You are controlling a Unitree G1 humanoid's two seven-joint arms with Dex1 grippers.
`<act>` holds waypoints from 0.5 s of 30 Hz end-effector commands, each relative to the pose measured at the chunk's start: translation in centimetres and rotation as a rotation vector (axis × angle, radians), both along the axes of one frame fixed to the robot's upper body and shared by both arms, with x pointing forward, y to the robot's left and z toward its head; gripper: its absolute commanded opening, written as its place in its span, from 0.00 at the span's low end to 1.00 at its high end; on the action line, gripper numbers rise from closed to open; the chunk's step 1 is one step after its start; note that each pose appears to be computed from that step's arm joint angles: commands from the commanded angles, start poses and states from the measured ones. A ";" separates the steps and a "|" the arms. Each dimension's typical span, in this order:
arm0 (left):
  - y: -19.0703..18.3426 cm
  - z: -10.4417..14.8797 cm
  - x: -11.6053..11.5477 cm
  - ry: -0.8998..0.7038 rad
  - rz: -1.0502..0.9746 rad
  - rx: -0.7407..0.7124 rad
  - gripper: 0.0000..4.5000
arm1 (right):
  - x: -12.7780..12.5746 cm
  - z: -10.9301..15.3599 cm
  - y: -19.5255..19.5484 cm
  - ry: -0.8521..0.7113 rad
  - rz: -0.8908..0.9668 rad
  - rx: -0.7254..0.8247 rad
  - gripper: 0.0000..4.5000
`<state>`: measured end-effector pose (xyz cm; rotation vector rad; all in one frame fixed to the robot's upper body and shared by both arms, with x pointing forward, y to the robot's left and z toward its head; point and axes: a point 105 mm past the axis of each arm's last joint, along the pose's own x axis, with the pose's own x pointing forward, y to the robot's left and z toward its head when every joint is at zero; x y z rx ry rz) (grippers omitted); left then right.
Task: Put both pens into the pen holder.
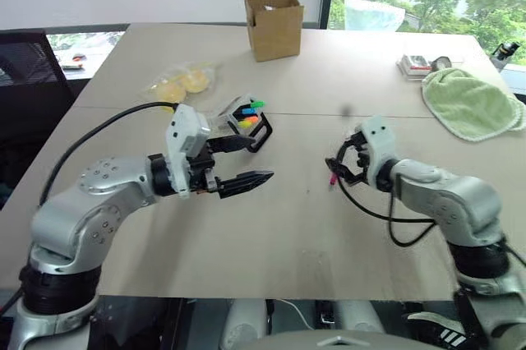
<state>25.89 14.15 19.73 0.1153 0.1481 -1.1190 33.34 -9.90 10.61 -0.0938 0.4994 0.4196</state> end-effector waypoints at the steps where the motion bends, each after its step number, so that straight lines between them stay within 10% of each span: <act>1: -0.2 0.8 -0.5 -0.019 -0.003 0.000 0.97 | 0.9 0.3 -0.3 -0.017 -0.068 0.007 1.00; 7: -0.8 0.5 -0.6 0.010 0.033 0.010 0.97 | 0.9 -0.3 -0.6 0.014 -0.106 0.010 1.00; 15: -2.3 0.8 0.3 0.041 0.086 -0.034 1.00 | -1.3 -2.1 -1.4 0.128 -0.069 0.013 0.25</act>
